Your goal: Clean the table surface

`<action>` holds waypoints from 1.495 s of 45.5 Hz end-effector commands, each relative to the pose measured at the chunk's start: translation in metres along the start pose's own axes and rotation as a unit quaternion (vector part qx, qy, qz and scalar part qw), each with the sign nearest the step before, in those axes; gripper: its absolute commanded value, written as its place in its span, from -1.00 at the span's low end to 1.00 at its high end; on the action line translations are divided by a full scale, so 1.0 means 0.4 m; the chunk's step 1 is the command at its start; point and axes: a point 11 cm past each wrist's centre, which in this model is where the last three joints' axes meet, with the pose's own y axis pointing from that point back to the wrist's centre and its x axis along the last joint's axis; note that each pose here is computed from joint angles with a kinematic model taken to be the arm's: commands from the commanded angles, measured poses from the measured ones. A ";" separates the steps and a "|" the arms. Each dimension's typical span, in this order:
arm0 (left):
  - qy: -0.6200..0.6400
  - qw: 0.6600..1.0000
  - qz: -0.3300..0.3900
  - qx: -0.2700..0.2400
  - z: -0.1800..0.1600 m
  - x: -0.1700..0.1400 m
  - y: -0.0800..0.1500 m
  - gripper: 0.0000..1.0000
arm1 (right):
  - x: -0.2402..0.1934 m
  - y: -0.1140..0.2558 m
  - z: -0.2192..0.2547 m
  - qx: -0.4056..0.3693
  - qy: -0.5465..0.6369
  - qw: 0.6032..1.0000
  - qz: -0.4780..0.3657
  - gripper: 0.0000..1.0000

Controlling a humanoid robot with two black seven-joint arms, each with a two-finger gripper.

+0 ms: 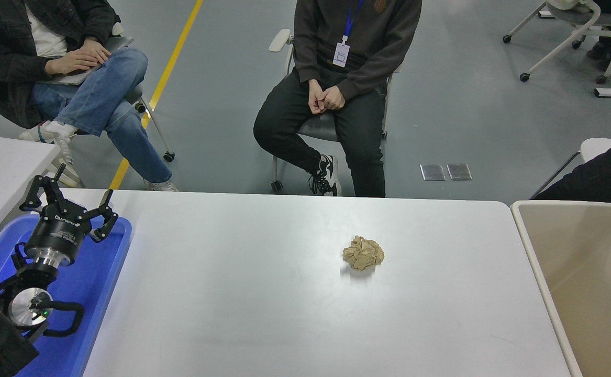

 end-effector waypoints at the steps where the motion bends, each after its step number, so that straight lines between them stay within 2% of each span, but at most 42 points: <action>1: 0.000 1.000 0.000 0.000 0.000 0.000 0.000 1.00 | -0.139 -0.024 0.046 -0.028 -0.025 0.999 -0.022 -1.00; 13: 0.000 1.000 0.000 0.000 0.000 0.000 0.000 1.00 | -0.319 -0.037 0.070 -0.036 -0.037 0.997 -0.055 -1.00; 21: 0.000 1.000 0.000 0.000 0.000 0.000 0.000 1.00 | -0.397 -0.037 0.061 -0.034 -0.042 0.996 -0.070 -1.00; 34: 0.000 1.000 0.000 0.000 -0.001 0.000 0.000 1.00 | -0.435 -0.035 0.063 -0.033 -0.044 0.995 -0.083 -1.00; 54: 0.000 1.000 0.000 0.000 0.000 0.000 0.000 1.00 | -0.437 -0.037 0.047 -0.027 -0.048 0.995 -0.080 -1.00; 55: 0.000 1.000 0.000 0.000 0.000 0.000 0.000 1.00 | -0.434 -0.037 0.047 -0.027 -0.051 0.995 -0.076 -0.92; 56: 0.000 1.000 0.000 0.000 0.000 0.000 0.000 1.00 | -0.429 -0.038 0.045 -0.027 -0.055 0.996 -0.069 -0.62; 59: 0.000 1.000 0.000 0.000 0.000 0.000 0.000 1.00 | -0.415 -0.040 0.041 -0.026 -0.072 0.996 -0.049 -0.09; 63: 0.000 1.000 0.000 0.000 0.000 0.000 0.000 1.00 | -0.409 -0.041 0.040 -0.026 -0.098 0.994 -0.038 0.25; 64: 0.000 1.000 0.000 0.000 0.000 0.000 0.000 1.00 | -0.406 -0.041 0.038 -0.025 -0.103 0.994 -0.035 0.36; 66: 0.000 1.000 0.000 0.000 0.000 0.000 0.000 1.00 | -0.400 -0.041 0.040 -0.025 -0.115 0.993 -0.030 0.73; 68: 0.000 1.000 0.000 0.000 0.000 0.000 0.000 1.00 | -0.394 -0.042 0.037 -0.024 -0.126 0.991 -0.027 0.94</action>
